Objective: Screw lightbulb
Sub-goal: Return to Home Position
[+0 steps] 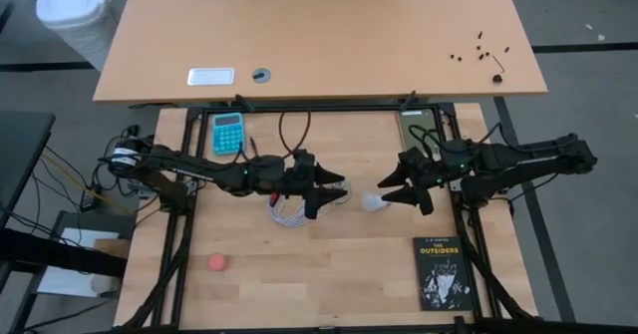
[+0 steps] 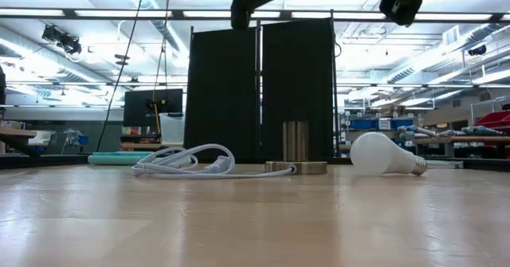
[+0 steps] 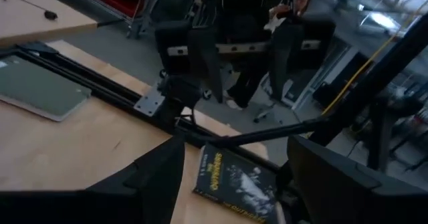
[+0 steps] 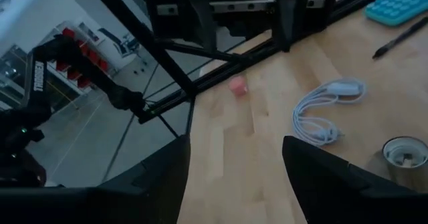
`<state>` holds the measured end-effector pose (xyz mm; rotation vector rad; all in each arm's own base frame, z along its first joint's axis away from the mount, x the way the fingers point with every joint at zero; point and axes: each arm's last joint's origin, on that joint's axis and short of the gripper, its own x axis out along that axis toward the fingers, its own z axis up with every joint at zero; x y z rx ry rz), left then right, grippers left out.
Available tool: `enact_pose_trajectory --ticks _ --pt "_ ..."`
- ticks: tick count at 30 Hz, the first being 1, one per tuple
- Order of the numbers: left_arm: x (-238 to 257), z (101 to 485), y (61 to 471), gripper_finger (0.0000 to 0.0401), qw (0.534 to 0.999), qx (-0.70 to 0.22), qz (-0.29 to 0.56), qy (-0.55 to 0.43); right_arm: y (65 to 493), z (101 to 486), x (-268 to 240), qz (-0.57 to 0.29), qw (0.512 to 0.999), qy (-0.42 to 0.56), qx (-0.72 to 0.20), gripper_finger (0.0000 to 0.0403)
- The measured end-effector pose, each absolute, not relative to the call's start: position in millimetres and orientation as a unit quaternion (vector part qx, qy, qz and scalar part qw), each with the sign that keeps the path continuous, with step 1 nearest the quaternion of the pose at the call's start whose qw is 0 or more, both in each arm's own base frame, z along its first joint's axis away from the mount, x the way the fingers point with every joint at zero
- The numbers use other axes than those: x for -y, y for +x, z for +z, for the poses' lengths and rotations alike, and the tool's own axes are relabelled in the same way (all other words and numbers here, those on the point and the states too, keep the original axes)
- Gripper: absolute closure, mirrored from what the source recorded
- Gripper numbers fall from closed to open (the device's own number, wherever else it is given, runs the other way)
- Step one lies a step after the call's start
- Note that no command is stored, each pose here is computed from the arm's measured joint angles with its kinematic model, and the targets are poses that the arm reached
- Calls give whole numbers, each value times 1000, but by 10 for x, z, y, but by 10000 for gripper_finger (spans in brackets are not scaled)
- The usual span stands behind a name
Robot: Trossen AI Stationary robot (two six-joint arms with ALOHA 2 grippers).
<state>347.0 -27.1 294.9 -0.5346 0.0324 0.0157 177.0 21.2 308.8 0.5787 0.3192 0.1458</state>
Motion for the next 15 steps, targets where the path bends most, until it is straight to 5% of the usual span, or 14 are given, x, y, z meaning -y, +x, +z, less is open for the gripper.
enact_pose_trajectory --ticks 15 --pt "268 3138 3461 132 948 80 -20 -307 1771 3080 -214 74 940 293 -158 155"
